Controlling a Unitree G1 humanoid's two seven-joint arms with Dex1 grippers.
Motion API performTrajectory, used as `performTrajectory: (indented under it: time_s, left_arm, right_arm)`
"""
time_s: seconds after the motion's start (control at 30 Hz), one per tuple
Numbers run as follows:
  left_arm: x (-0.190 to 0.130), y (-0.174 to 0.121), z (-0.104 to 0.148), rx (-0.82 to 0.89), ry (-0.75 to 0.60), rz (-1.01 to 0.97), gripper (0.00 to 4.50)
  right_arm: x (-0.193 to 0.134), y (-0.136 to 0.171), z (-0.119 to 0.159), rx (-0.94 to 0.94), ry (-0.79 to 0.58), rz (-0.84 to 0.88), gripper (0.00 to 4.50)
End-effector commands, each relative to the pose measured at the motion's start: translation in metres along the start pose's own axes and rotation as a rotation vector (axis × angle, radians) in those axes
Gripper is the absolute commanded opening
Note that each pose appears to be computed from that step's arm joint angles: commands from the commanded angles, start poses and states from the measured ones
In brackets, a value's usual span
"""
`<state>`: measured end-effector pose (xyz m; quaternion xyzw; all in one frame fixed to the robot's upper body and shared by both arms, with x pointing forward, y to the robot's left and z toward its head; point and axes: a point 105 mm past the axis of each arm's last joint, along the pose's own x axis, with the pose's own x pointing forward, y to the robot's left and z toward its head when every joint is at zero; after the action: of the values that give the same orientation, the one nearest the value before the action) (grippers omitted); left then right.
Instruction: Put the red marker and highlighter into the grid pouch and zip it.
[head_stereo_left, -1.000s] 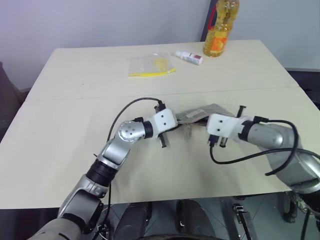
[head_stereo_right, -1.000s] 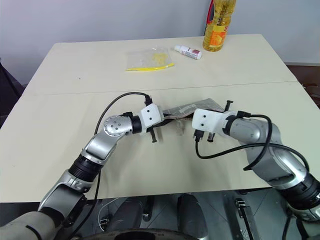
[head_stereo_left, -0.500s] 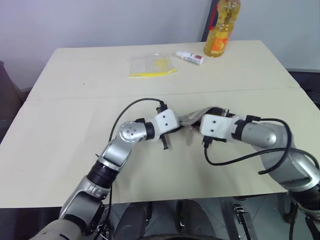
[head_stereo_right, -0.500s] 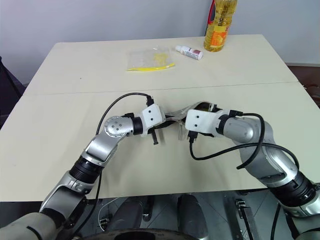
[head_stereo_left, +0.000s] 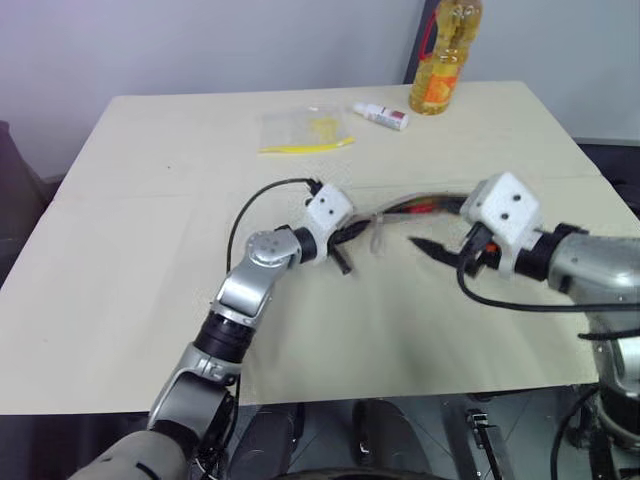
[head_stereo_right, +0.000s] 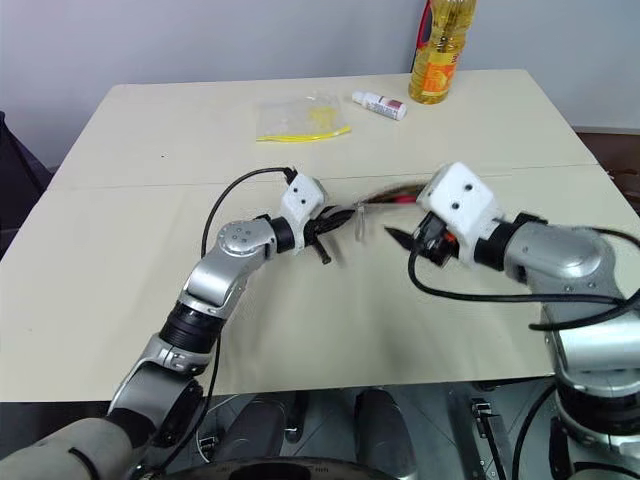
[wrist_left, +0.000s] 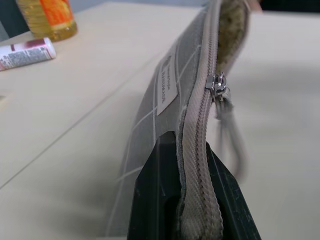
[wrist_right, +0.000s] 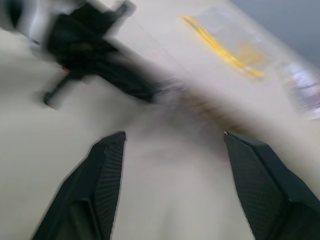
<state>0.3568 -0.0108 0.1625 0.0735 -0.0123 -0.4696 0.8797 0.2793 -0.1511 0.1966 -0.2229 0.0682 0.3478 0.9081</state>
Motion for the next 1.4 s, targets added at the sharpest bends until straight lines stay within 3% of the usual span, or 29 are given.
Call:
performTrajectory:
  time_s: [0.03,0.3,0.4,0.53,0.57,0.7,0.83,1.13,1.23,1.3,1.37,1.4]
  left_arm:
    - [0.003,-0.004,0.024,-0.021,-0.071,-0.02,0.0]
    - [0.002,-0.008,0.024,-0.026,-0.064,-0.043,0.0]
    - [0.003,-0.009,0.025,-0.037,-0.068,-0.043,0.0]
    - [0.003,-0.01,0.025,-0.043,-0.068,-0.039,0.0]
    - [0.003,-0.01,0.024,-0.043,-0.067,-0.039,0.0]
    - [0.002,-0.009,0.023,-0.039,-0.063,-0.03,0.0]
    - [-0.004,0.0,0.016,0.028,-0.034,-0.006,0.0]
    - [-0.032,0.023,-0.017,0.123,0.063,0.008,0.0]
    - [-0.038,0.027,-0.022,0.122,0.075,0.016,0.0]
    - [-0.042,0.028,-0.023,0.099,0.073,0.014,0.0]
    - [-0.045,0.026,-0.018,0.059,0.048,0.0,0.0]
    - [-0.046,0.025,-0.017,0.042,0.041,-0.004,0.71]
  right_arm:
    - [0.014,-0.002,-0.003,0.057,-0.007,-0.097,3.19]
    - [0.042,-0.011,-0.011,0.209,-0.017,-0.191,3.19]
    - [0.049,-0.009,-0.009,0.267,-0.044,-0.184,2.35]
    - [0.055,-0.009,-0.006,0.325,-0.071,-0.187,0.23]
    - [0.055,-0.009,-0.006,0.333,-0.073,-0.189,0.05]
    - [0.054,-0.012,-0.006,0.327,-0.063,-0.203,0.05]
    - [0.034,-0.028,-0.007,0.202,-0.011,-0.242,0.05]
    - [-0.042,-0.116,-0.018,0.073,0.137,-0.556,0.05]
    - [-0.049,-0.124,-0.024,0.054,0.17,-0.574,0.05]
    - [-0.043,-0.113,-0.029,0.054,0.177,-0.486,0.05]
    - [-0.037,-0.102,-0.028,0.065,0.148,-0.419,0.57]
    - [-0.036,-0.1,-0.028,0.081,0.142,-0.404,0.9]
